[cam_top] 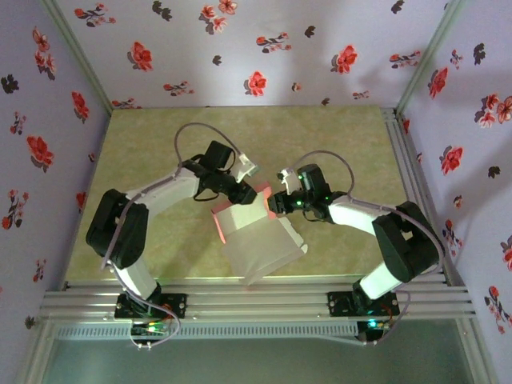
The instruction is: Fold the paper box
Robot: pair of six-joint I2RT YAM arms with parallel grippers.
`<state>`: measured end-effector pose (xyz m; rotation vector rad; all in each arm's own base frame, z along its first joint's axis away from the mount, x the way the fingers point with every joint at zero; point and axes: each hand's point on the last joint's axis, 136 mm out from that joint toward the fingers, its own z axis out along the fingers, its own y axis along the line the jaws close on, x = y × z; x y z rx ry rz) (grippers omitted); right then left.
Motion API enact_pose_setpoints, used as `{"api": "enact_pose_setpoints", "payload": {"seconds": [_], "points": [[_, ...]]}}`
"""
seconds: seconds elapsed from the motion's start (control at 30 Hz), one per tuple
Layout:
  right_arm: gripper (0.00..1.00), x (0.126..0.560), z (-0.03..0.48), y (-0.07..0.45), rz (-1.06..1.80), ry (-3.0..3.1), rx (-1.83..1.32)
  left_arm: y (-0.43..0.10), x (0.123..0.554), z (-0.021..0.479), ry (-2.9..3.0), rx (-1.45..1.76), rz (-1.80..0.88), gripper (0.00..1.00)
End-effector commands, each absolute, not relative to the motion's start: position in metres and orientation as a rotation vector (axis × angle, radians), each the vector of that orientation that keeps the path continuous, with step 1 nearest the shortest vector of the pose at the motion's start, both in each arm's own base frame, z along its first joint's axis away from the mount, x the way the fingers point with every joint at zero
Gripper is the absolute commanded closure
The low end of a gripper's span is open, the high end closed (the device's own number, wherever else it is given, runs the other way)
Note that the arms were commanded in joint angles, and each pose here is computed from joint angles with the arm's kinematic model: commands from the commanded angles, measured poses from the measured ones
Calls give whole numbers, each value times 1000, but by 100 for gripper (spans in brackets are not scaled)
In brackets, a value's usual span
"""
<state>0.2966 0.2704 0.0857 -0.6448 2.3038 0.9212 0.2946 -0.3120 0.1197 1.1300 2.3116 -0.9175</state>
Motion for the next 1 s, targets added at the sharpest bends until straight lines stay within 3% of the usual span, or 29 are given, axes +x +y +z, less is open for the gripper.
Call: {"api": "enact_pose_setpoints", "payload": {"seconds": [0.0, 0.33, 0.53, 0.67, 0.8, 0.97], "points": [[62, 306, 83, 274, 854, 2292, -674, -326, 278, 132, 2265, 1197, -1120, 69], [65, 308, 76, 281, 814, 2304, -702, -325, 289, 129, 2292, 1162, -1253, 64], [69, 309, 71, 284, 786, 2327, -731, -321, 299, 128, 2305, 1117, -1309, 52], [70, 308, 69, 285, 782, 2344, -744, -317, 307, 127, 2309, 1090, -1308, 49], [70, 307, 67, 286, 758, 2365, -761, -314, 309, 124, 2323, 1088, -1296, 50], [70, 306, 66, 285, 716, 2384, -782, -310, 313, 119, 2345, 1081, -1253, 60]]}}
